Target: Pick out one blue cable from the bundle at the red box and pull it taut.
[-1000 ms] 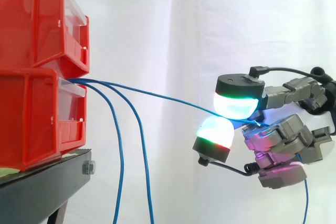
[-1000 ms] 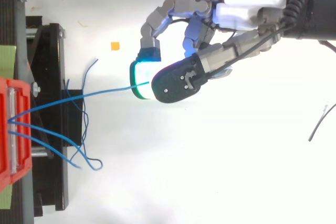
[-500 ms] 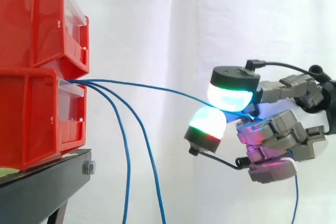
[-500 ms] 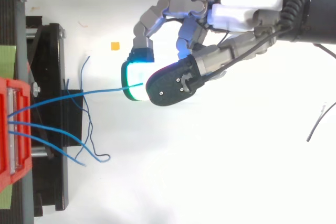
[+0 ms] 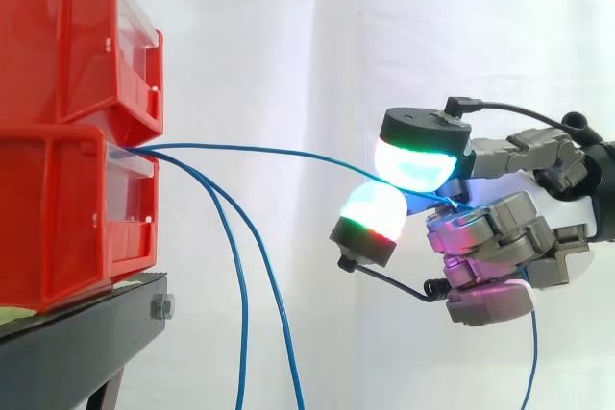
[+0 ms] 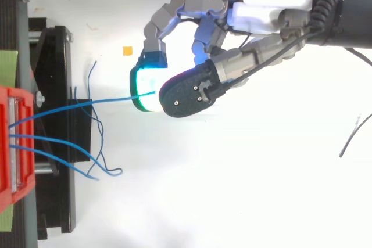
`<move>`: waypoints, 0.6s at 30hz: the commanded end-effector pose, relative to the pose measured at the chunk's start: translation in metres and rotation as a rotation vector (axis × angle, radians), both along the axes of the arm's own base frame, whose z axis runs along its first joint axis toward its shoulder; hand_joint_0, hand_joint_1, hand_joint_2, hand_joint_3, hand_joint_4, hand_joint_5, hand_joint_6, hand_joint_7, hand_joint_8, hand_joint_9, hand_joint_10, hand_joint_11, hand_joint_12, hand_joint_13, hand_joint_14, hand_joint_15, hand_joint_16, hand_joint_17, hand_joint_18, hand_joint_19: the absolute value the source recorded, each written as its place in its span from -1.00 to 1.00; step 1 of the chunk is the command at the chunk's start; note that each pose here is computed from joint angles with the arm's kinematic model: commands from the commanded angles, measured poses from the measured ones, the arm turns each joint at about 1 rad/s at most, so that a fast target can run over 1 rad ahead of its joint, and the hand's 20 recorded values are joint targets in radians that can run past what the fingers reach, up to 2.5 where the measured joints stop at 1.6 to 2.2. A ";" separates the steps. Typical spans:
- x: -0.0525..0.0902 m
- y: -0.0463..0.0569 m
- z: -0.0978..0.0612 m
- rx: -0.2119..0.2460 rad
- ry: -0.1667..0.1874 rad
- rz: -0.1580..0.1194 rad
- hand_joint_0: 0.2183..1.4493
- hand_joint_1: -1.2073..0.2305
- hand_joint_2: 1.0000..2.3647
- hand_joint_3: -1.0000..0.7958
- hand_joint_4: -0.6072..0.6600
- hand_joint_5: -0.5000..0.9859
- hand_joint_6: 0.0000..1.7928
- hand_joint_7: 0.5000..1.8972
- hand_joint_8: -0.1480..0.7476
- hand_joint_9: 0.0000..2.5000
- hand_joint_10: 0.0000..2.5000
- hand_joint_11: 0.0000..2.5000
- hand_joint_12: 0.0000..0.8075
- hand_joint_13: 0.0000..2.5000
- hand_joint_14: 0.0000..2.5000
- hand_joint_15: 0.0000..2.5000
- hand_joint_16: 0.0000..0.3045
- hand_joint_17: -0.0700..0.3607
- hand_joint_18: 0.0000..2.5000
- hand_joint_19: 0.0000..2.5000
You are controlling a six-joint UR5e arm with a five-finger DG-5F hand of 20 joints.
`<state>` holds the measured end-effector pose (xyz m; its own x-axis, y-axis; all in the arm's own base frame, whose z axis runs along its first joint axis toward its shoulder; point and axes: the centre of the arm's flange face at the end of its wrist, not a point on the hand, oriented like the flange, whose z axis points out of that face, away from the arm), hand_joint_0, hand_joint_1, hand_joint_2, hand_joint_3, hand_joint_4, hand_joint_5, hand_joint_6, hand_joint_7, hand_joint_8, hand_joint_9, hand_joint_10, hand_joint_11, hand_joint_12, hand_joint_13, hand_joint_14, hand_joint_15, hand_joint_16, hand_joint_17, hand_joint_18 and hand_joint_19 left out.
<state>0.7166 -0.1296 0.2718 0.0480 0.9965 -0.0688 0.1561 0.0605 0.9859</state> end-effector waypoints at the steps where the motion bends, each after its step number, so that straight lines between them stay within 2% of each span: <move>1: 0.000 0.000 0.000 0.000 0.000 0.000 -0.34 -0.30 -0.97 -0.06 -0.08 -0.48 0.05 -0.49 -0.20 0.01 -0.42 0.15 -0.32 -0.07 0.40 -0.14 -0.74 -0.26 -0.07 0.09; 5: 0.000 0.000 0.000 0.000 0.000 0.001 -0.34 -0.31 -0.97 -0.06 -0.08 -0.48 0.05 -0.49 -0.20 0.02 -0.43 0.14 -0.33 -0.05 0.33 -0.11 -0.74 -0.26 -0.07 0.08; 8: 0.000 0.000 0.000 0.000 0.000 0.000 -0.34 -0.31 -0.97 -0.06 -0.10 -0.48 0.05 -0.50 -0.22 0.03 -0.54 0.19 -0.32 -0.04 0.23 -0.07 -0.74 -0.26 -0.09 0.06; 10: 0.000 0.000 0.000 0.000 0.001 0.000 -0.34 -0.31 -0.97 -0.07 -0.10 -0.48 0.05 -0.48 -0.19 0.04 -0.56 0.20 -0.32 -0.03 0.23 -0.07 -0.75 -0.27 -0.09 0.11; 18: 0.000 0.000 0.000 0.000 0.001 0.001 -0.33 -0.31 -0.97 -0.07 -0.11 -0.48 0.05 -0.48 -0.23 0.05 -0.60 0.23 -0.33 -0.01 0.15 -0.03 -0.74 -0.26 -0.10 0.07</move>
<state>0.7166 -0.1297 0.2718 0.0483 0.9965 -0.0688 0.1559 0.0605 0.9859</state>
